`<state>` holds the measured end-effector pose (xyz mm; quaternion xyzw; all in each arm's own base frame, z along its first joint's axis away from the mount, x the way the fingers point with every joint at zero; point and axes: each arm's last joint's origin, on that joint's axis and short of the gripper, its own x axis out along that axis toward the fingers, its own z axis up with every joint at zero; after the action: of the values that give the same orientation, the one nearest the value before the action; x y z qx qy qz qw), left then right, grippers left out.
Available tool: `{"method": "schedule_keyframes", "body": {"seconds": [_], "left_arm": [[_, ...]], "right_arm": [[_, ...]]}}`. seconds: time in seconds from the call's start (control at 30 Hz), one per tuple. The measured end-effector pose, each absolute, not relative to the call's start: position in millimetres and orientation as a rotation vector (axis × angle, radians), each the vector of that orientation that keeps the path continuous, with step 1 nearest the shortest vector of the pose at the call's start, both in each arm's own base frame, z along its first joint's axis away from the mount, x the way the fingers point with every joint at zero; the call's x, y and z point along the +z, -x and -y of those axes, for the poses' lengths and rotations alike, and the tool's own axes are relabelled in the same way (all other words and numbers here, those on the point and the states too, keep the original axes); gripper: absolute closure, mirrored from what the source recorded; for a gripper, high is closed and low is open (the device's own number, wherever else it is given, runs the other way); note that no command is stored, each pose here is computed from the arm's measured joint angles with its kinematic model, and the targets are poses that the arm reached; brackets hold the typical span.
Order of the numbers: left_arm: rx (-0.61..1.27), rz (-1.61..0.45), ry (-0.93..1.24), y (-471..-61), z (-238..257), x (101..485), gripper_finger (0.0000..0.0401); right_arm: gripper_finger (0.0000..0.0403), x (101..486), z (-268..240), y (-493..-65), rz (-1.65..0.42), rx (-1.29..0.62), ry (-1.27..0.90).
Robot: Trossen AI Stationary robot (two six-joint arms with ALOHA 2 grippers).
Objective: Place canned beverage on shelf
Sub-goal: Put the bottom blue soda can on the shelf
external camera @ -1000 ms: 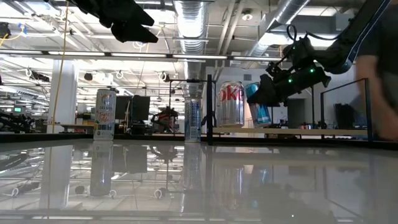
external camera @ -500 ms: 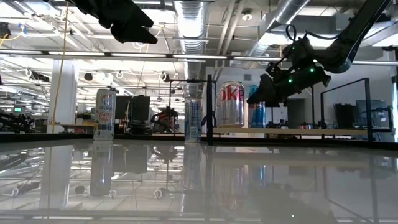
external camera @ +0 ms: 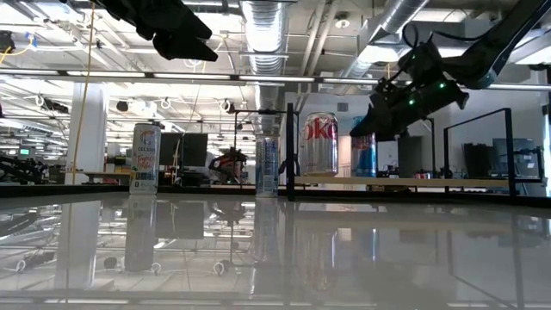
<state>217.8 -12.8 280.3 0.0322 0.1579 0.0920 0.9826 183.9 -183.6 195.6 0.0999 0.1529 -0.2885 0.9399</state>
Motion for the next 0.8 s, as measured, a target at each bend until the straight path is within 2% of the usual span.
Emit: {"method": "schedule_keyframes", "body": {"seconds": [0.4, 0.53, 0.67, 0.8], "left_arm": [[0.187, -0.315, -0.052, -218, 13, 280, 0.0019], [0.187, -0.317, -0.053, -218, 13, 280, 0.0019], [0.183, -0.318, -0.069, -218, 13, 280, 0.0019], [0.184, -0.318, -0.092, -218, 12, 281, 0.0019]], "right_arm": [[0.0100, 249, 182, -181, -0.200, -0.595, -0.131], [0.0103, 269, 175, -182, -0.219, -0.538, -0.154], [0.0126, 281, 154, -186, -0.327, -0.427, -0.158], [0.0180, 284, 127, -187, -0.443, -0.326, -0.164]]}}
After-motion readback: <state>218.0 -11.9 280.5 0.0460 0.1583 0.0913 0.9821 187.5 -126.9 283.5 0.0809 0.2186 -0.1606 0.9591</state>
